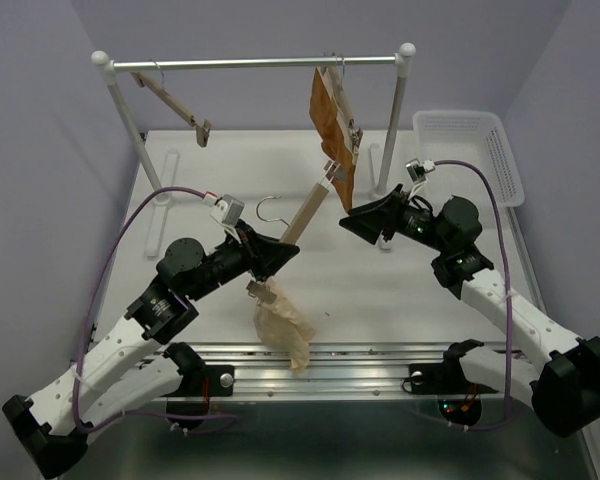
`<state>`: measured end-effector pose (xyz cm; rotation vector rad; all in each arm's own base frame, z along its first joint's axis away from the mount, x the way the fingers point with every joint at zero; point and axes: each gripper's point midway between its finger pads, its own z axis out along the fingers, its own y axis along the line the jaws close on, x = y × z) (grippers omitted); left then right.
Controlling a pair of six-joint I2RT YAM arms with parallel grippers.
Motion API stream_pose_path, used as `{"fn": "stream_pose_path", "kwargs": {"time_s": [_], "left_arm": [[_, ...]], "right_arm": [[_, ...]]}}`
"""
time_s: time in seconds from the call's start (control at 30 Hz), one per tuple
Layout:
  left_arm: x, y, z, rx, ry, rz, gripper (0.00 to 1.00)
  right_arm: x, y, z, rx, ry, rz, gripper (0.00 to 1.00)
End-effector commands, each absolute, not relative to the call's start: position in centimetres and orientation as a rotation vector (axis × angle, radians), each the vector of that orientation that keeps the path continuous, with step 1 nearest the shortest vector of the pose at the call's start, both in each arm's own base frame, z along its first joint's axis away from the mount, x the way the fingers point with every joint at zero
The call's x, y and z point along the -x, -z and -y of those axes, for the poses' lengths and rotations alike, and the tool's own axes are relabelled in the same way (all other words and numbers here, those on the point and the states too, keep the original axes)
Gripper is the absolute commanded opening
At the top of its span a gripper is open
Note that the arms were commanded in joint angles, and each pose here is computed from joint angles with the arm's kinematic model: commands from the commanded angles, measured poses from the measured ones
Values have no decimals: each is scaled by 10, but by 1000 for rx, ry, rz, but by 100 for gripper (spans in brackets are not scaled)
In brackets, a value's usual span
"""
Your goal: Remove the underwear clipped to the hanger
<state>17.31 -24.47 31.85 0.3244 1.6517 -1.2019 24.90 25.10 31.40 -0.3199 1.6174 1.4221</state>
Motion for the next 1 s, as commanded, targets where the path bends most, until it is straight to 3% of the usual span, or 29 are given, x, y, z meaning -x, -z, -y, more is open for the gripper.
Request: {"fn": "stream_pose_path", "kwargs": {"time_s": [0.0,0.67,0.9,0.93,0.97], "left_arm": [[-169,-355,252,-318,1309,-1509,0],[-179,-361,281,-344,1424,-1473,0],[-175,-364,285,-375,1456,-1460,0],[-174,-364,285,-376,1456,-1458,0],[-174,-364,284,-363,1458,-1457,0]], "right_arm": [[-230,-381,-259,391,-1534,-1340,100],[-231,-397,-279,317,-1587,-1177,98],[-228,-395,-297,332,-1603,-1182,85],[-229,-395,-297,326,-1604,-1181,71],[-231,-396,-297,315,-1603,-1179,64]]}}
